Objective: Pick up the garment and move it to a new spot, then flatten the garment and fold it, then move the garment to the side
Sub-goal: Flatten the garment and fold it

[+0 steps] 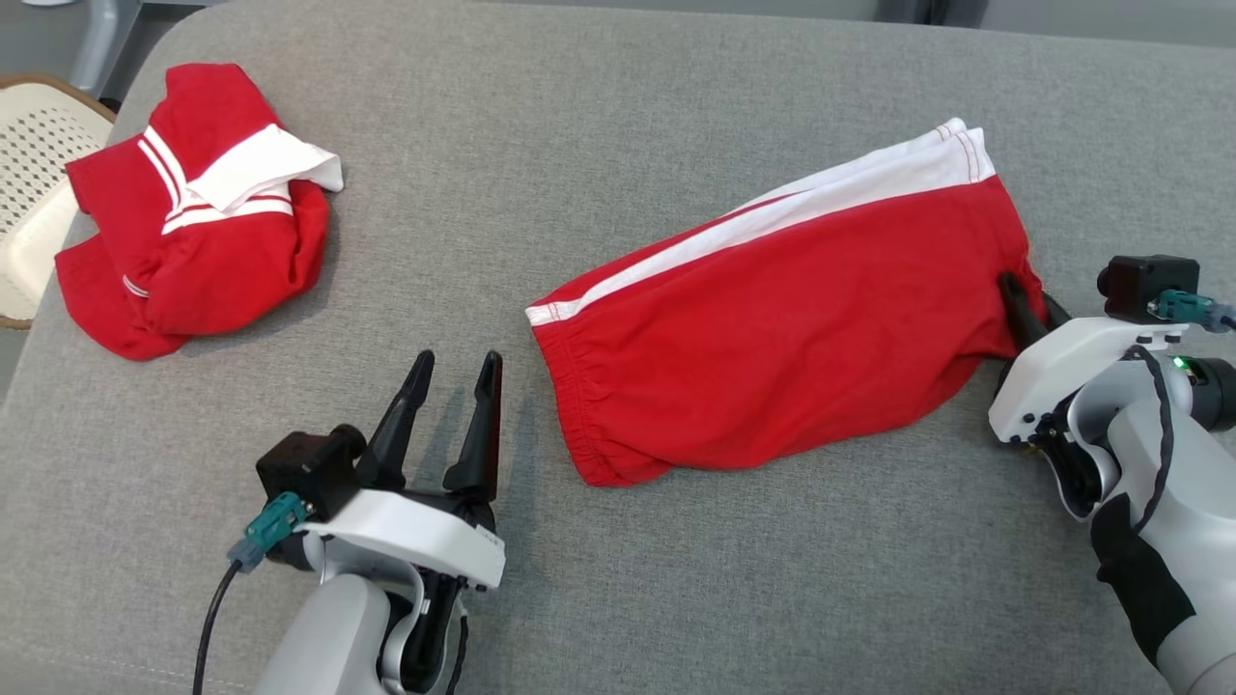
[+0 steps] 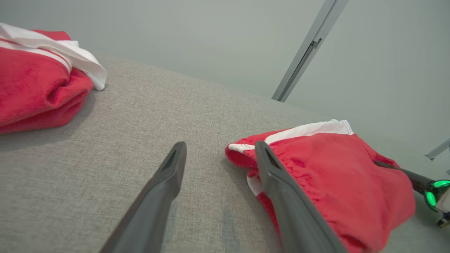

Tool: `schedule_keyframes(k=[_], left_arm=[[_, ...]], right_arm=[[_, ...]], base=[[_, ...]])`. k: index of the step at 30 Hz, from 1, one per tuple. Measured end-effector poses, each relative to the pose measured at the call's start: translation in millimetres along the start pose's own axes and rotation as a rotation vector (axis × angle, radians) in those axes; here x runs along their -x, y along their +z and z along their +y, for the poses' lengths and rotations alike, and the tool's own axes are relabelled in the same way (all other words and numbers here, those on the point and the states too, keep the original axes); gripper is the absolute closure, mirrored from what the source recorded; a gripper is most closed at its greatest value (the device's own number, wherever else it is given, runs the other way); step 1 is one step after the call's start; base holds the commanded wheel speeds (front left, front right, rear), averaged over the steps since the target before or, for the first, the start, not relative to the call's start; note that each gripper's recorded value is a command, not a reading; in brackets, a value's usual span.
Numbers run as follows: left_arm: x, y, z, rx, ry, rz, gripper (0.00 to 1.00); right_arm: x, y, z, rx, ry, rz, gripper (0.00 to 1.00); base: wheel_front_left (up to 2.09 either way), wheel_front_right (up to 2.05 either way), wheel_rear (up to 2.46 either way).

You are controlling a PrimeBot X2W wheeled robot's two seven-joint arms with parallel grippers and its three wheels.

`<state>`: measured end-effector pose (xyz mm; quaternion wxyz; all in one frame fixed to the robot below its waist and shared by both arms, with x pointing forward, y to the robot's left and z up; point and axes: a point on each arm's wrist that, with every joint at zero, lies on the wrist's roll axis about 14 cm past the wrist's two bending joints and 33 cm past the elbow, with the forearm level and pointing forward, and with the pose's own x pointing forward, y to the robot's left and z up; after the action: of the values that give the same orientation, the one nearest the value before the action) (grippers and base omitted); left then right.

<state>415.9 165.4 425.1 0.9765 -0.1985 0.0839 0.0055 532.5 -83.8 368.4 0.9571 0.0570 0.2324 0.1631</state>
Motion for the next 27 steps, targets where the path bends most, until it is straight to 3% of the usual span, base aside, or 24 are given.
schedule_keyframes(k=[12,25,27], left_arm=[[17,1,-2,-0.080,0.004,-0.005,0.00],[33,-17,-24,-0.156,-0.048,0.034,0.00],[36,-20,-25,-0.167,-0.054,0.043,0.00]], right_arm=[[28,28,-10,-0.039,-0.049,-0.109,1.00],[118,7,-61,-0.225,-0.232,-0.214,1.00],[130,4,-64,-0.209,-0.244,-0.225,1.00]], base=[[0.00,0.00,0.00],[0.00,0.00,0.00],[0.00,0.00,0.00]])
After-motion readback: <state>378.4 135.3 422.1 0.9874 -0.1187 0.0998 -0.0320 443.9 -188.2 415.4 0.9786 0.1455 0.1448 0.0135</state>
